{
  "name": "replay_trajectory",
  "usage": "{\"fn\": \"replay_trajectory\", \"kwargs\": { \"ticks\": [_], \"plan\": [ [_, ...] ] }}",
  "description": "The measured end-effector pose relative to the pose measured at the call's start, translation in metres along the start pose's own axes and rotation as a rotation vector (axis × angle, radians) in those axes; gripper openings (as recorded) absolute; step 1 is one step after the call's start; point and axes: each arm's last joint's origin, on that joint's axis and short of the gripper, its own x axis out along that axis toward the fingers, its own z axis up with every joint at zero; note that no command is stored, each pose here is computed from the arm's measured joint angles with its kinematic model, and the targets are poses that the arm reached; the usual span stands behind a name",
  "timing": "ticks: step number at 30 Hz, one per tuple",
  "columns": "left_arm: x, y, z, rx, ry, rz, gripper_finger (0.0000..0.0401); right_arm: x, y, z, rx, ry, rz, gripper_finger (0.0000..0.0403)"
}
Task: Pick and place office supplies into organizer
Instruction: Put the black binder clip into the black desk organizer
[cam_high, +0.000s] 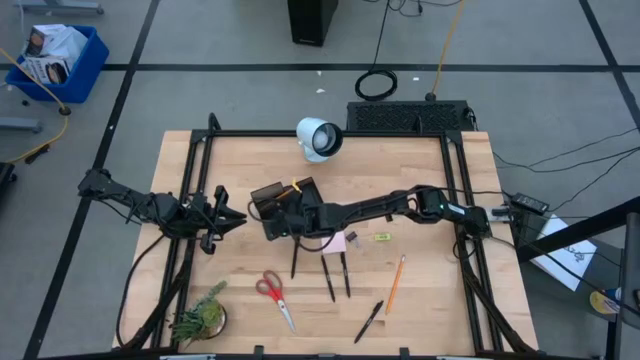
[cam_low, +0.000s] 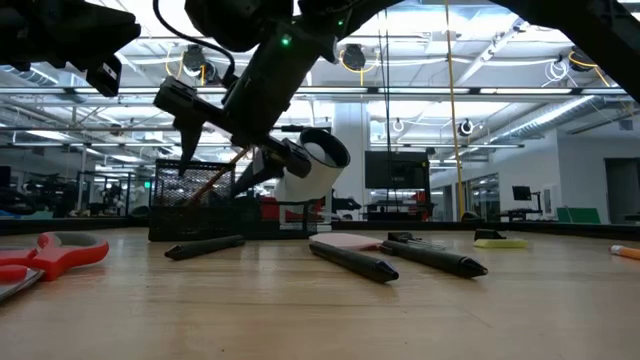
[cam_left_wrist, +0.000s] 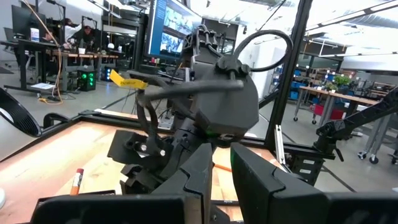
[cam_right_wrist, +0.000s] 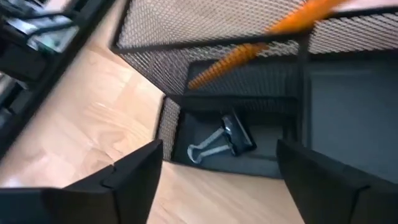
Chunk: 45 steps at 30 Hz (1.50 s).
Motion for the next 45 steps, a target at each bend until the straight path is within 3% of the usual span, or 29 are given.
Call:
{"fn": "replay_trajectory", "kwargs": {
  "ticks": [3,9,16,22,29,32,38,41,45],
  "plan": [
    [0.000,0.000,0.000,0.000,0.000,0.000,0.0063,-0.005,-0.003,-0.010,0.026,0.034,-0.059,0.0322],
    [0.000,0.000,0.000,0.000,0.000,0.000,0.0063,-0.016,-0.020,-0.031,0.201,0.115,-0.281,0.0321],
    [0.000,0.000,0.000,0.000,0.000,0.000,0.0063,-0.054,-0.025,-0.034,0.314,0.129,-0.429,0.0312],
    [0.000,0.000,0.000,0.000,-0.001,0.000,0.0063,-0.087,-0.038,-0.025,0.583,0.039,-0.607,0.0305],
    [0.000,0.000,0.000,0.000,-0.001,0.000,0.0063,-0.110,-0.046,-0.028,1.042,-0.153,-0.751,0.0306],
    [0.000,0.000,0.000,0.000,0.000,0.000,0.0063,-0.116,-0.045,-0.031,1.150,-0.237,-0.720,0.0306],
    [0.000,0.000,0.000,0.000,0.000,0.000,0.0063,-0.117,-0.051,-0.048,1.189,-0.303,-0.735,0.0300],
    [0.000,0.000,0.000,0.000,0.000,0.000,0.0063,-0.117,-0.064,-0.059,1.246,-0.281,-0.787,0.0286],
    [0.000,0.000,0.000,0.000,0.000,0.000,0.0063,-0.126,-0.087,-0.065,1.340,-0.210,-0.720,0.0255]
  ]
}}
